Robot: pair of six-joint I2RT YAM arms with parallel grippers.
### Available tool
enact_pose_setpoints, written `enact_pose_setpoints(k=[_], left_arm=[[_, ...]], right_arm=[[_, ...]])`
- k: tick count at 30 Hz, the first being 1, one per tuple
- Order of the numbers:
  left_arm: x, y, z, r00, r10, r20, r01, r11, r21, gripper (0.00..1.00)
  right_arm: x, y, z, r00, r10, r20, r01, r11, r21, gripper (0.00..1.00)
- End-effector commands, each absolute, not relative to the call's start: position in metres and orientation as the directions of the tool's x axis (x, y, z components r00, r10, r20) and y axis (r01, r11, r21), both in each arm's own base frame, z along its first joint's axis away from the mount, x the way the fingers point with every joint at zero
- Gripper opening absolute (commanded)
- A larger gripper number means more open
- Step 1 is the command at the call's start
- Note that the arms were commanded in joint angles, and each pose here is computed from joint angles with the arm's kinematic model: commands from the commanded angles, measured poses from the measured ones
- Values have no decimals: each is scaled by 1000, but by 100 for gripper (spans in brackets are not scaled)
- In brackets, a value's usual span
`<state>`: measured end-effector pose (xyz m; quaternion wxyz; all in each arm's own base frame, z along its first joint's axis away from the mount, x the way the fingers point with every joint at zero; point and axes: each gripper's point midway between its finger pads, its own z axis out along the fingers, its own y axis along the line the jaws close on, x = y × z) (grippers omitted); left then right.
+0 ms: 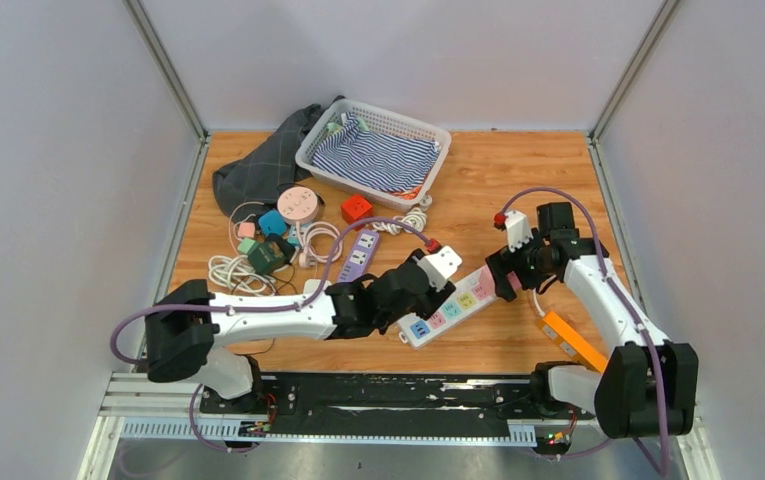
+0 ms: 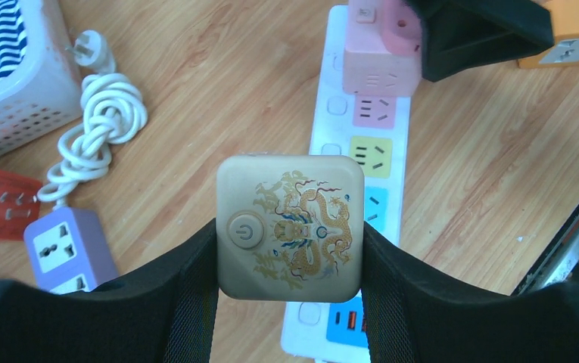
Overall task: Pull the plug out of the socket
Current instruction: Remove the plug from the socket, then place the plug at the center of the board.
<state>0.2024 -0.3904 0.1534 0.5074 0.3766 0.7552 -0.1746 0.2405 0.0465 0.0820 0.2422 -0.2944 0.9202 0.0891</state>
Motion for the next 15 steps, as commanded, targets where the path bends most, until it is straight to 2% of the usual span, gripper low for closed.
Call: enact_pose_setpoints(k=[1,9,15], left_arm=[[209,-370,166,-222,319,-921,724,687,64,0],[254,-298,178,-359,95,-928,578,804,-141,0],[291,-242,200,-366,-104,-925,397,881,-256,0]], right_arm=[[237,50,99,-674,-503,-541,-605,796,13,100],[223,72,139,-516,-510,-688,-696,718,-11,100],[222,66,158,-434,-521,-735,-679,725,-113,100]])
